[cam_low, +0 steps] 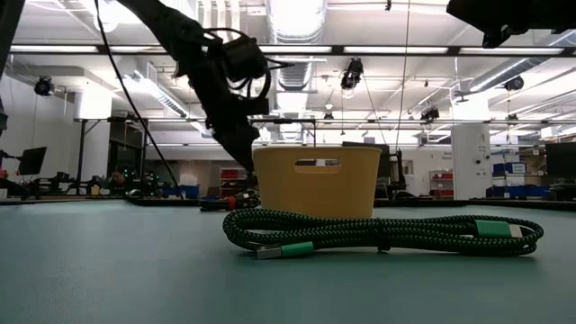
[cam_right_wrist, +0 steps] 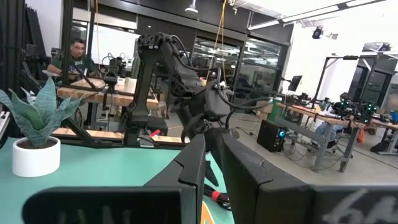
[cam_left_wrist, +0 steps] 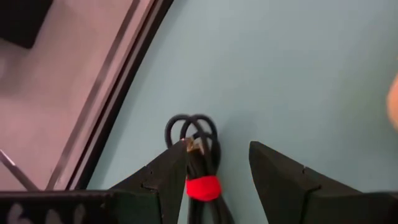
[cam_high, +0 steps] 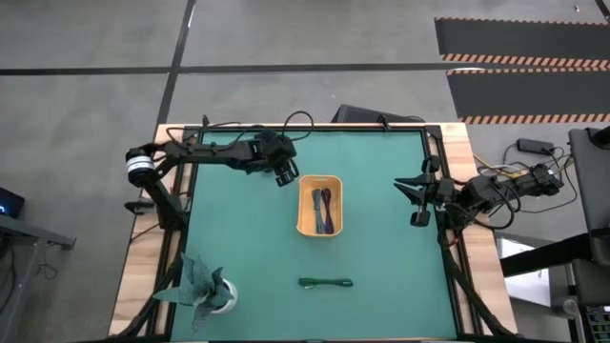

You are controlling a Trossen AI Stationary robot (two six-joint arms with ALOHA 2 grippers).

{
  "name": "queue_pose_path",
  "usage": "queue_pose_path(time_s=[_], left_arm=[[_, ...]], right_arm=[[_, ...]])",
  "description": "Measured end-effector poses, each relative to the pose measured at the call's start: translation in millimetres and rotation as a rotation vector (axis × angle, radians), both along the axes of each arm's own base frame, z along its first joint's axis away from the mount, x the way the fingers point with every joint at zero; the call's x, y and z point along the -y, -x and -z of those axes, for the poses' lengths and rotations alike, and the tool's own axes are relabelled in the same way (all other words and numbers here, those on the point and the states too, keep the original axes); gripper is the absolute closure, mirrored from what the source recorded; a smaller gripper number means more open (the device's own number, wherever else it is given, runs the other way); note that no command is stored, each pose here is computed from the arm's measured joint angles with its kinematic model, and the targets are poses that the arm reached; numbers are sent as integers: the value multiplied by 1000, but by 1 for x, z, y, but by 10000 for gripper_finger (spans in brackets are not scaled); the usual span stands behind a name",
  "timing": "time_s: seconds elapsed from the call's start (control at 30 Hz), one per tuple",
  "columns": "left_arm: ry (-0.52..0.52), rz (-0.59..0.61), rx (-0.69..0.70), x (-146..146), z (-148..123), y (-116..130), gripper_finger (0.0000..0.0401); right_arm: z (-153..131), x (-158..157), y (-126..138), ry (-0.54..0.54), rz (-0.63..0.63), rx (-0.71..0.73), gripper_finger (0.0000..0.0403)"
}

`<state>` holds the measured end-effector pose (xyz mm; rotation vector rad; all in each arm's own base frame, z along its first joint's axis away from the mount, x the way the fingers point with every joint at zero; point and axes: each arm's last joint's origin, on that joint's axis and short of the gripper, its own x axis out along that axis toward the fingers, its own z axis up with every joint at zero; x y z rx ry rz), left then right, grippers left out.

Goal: Pick and place USB-C Cables
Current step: Put the black charger cable into the yellow bin

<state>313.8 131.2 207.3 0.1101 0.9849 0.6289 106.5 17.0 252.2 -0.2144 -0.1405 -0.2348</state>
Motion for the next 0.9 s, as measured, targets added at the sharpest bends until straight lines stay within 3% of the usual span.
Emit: queue_pose_path(time_s=[0.9], left_arm=[[29, -108, 21, -12, 42, 26, 241]], right_arm=[[0, 0, 0, 1, 0, -1, 360]])
